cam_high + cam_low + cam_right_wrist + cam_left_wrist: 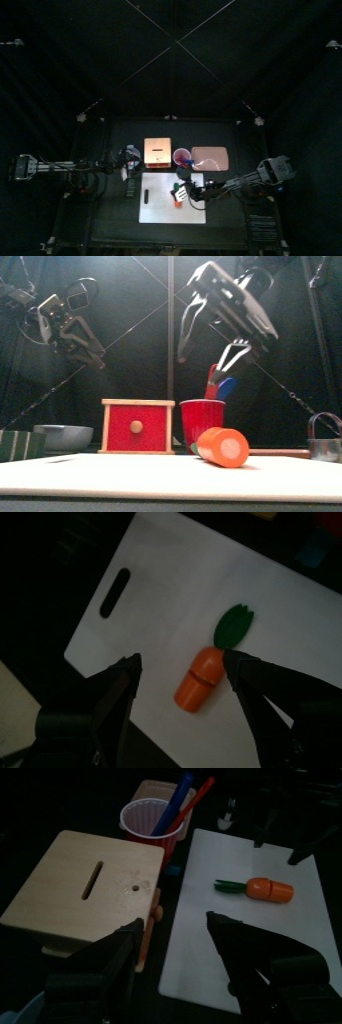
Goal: Grab knife handle
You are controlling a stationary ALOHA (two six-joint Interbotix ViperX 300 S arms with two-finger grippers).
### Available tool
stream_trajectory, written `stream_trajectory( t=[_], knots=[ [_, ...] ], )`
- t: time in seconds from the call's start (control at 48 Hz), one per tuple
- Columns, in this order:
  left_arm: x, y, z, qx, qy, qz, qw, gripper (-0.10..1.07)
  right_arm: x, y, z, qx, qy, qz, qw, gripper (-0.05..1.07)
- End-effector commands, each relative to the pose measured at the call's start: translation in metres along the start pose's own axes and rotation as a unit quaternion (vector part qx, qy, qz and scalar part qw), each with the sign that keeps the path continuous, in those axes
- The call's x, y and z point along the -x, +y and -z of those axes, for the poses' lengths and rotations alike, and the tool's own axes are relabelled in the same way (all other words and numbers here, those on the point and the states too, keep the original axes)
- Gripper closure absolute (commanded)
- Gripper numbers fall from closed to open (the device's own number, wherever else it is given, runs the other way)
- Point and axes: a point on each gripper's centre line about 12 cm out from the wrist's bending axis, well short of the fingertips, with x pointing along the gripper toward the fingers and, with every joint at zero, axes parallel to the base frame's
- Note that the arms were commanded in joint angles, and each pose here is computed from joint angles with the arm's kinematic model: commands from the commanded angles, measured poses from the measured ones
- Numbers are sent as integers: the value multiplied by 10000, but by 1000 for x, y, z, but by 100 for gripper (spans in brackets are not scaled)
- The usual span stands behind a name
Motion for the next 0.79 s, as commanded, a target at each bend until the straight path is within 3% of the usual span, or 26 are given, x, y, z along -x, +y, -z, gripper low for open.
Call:
stream_trajectory(
  t=[0.0, 0.125, 0.25, 0.396, 0.542, 0.771],
  knots=[
    [0, -5, -19, -24, -225, 98, 9997, 9, 32, 5, -5, 233, -190, -423, 9987, 7],
    [1, -10, -28, -61, -348, 187, 9992, 9, 58, -5, 1, 875, -473, -716, 9925, 7],
    [3, -19, -37, -153, -466, 389, 9980, 9, 86, -20, 0, 1584, -951, -1197, 9755, 7],
    [5, -30, -52, -170, -646, 609, 9959, 9, 108, -41, -3, 1909, -1206, -1596, 9610, 7],
    [7, -35, -62, -115, -755, 691, 9947, 9, 117, -63, -3, 2198, -1421, -1677, 9505, 7],
    [6, -35, -62, -82, -747, 663, 9950, 9, 120, -81, -12, 2636, -1798, -1594, 9342, 7]
  ],
)
